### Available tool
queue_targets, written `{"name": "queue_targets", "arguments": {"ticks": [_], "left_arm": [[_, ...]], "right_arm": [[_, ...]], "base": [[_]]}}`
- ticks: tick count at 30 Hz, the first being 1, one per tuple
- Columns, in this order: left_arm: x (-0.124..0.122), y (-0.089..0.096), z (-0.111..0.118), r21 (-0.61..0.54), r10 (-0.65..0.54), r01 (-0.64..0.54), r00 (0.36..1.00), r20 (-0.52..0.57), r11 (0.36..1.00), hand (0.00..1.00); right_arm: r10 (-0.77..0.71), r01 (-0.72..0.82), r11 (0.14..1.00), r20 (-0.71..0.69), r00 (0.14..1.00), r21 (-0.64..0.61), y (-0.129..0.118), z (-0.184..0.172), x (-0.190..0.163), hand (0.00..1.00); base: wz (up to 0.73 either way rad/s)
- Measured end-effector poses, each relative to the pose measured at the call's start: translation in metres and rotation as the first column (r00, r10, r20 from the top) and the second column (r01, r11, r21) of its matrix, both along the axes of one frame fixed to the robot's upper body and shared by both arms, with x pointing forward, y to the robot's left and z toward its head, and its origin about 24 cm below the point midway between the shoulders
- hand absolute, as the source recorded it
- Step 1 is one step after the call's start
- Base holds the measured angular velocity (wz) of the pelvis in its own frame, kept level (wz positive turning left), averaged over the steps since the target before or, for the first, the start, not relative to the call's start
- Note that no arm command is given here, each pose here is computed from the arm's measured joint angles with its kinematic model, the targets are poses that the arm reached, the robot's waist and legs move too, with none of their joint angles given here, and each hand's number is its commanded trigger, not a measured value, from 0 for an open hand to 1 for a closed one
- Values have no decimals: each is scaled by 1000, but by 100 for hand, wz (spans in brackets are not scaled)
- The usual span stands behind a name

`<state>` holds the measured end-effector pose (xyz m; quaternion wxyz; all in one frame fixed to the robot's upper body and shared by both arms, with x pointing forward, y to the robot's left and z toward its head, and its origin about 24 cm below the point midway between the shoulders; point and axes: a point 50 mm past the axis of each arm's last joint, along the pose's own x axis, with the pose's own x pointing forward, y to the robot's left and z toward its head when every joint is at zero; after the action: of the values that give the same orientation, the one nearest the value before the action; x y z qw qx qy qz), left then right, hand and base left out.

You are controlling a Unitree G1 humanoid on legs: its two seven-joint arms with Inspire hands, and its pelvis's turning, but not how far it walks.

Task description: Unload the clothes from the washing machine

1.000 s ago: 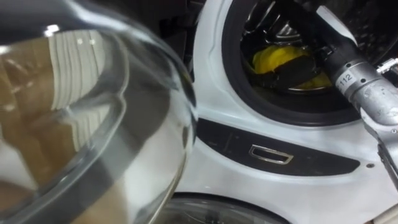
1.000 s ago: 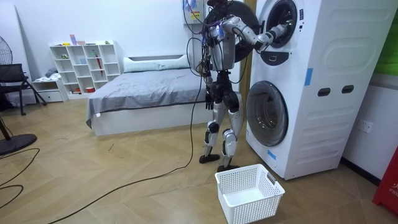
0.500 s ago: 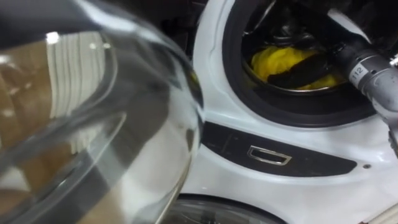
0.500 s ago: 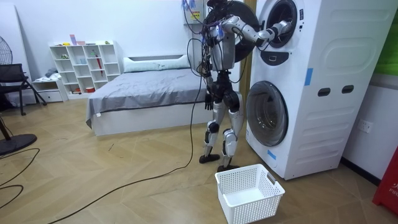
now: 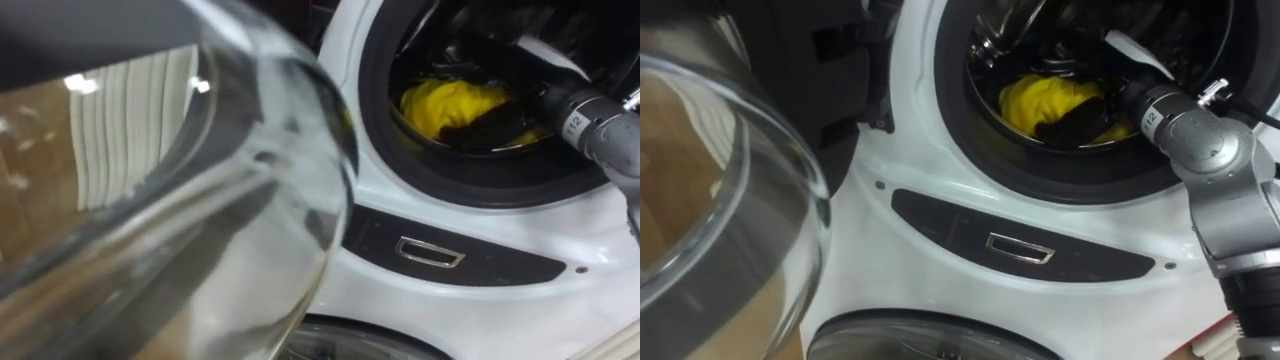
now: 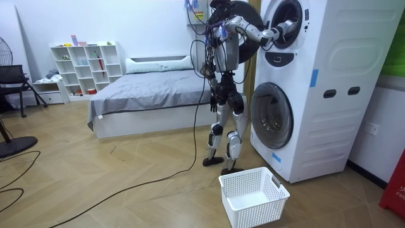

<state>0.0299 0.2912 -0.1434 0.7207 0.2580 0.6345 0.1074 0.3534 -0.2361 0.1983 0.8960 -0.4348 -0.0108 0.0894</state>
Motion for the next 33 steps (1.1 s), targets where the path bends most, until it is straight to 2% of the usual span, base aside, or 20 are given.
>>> {"name": "queue_targets", "arguments": {"ticks": [6, 7, 9, 10, 18, 23, 33], "left_arm": [[4, 2, 1, 3, -4, 4, 1000, 11, 1000, 0], [5, 2, 1, 3, -6, 6, 1000, 12, 1000, 0], [5, 1, 1, -4, -9, 9, 1000, 10, 1000, 0], [6, 2, 1, -6, -10, 10, 1000, 10, 1000, 0], [14, 9, 3, -3, -28, 28, 1000, -6, 1000, 0], [25, 10, 5, 7, -85, 85, 996, 1, 996, 0], [27, 10, 5, 6, -96, 96, 995, 8, 995, 0]], "right_arm": [[29, -31, 998, -57, 998, -52, -4, 2, -2, 0], [32, -37, 997, -69, 997, -67, -4, 2, -2, 10], [40, -47, 994, -81, 996, -95, -3, 3, -3, 64], [46, -56, 992, -89, 995, -112, -2, 4, -4, 100], [37, -63, 983, -156, 987, -171, -5, 4, -5, 100], [3, -34, 977, -147, 989, -211, -9, 6, -5, 100], [28, -58, 954, -106, 994, -294, 2, 15, -10, 100]], "base": [[0], [0], [0], [0], [0], [1], [-1]]}}
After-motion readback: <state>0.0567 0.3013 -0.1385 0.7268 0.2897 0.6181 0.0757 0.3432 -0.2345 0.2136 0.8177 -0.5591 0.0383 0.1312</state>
